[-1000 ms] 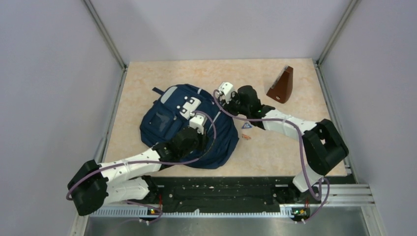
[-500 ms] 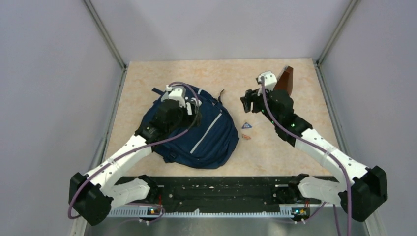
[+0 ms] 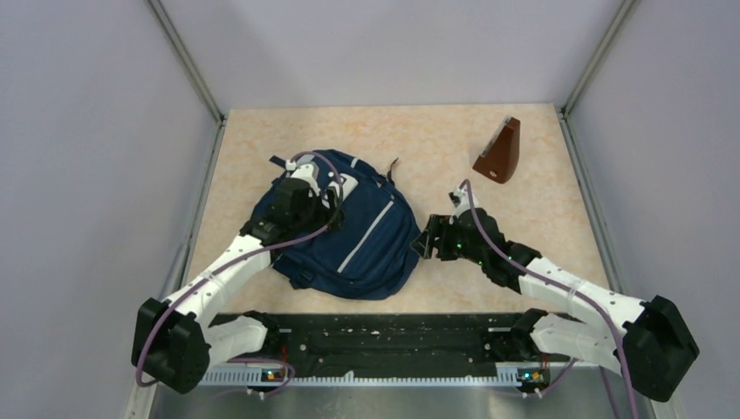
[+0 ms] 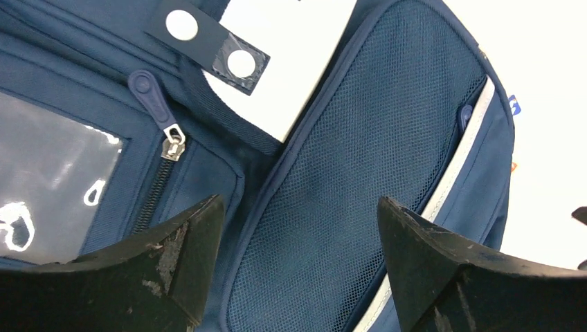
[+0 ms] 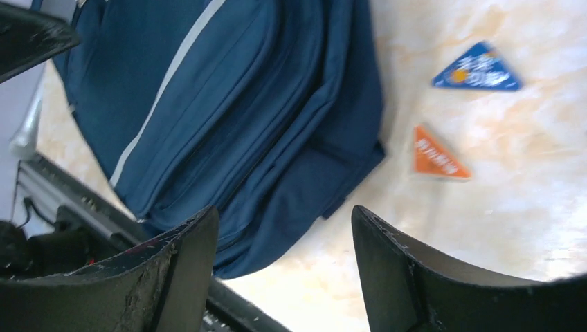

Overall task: Pack the student bag
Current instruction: Adjust the student bag at the center of the board.

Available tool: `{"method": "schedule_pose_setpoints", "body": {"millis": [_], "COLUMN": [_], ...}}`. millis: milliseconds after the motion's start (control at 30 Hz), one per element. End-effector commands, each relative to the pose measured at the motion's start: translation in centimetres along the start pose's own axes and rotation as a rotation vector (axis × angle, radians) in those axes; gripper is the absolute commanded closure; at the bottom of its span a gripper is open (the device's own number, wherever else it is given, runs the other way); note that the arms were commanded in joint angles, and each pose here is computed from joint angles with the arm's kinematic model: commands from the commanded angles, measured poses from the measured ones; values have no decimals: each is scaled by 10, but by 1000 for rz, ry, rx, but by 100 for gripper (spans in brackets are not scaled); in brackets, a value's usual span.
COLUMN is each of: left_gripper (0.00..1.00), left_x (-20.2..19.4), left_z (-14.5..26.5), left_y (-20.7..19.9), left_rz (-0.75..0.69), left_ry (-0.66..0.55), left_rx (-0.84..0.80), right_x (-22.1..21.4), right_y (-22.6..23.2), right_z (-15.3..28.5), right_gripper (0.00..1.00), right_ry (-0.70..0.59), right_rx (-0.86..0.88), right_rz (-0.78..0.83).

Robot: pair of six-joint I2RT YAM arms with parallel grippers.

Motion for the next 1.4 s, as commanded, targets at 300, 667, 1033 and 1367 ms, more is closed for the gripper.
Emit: {"method": "schedule_pose_setpoints", "body": {"millis": [300,667,1033,1367], "left_gripper": [19,86,100,50], "left_x": [-26,-52,-58,3], "left_z": [-25,-29,-16,4], "left_y": [2,-6,-40,-21], "left_rz": [-8,1,110,-34], "left_ry": [66,143,82,-34], "left_rx": [-37,-125,-368,-152], "right_x": [-42,-26,91,141], "right_y": [21,33,35,62], "right_z": [-23,-69,-152,-145], "right_gripper": [29,83,100,42], "right_ry": [55,44,-90,-161], "right_rx": [75,41,-3,-21], "right_rz": [-91,55,309,412]}}
Point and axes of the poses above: each gripper's point midway between its finger pads, its own z axis back along the fingers, its own y axis along the line the jaws close on, x = y × z, the point moved 4 cm from there along z, back along the fingers, and after that the axes turned 9 degrees about -z, right-handed, at the moved point
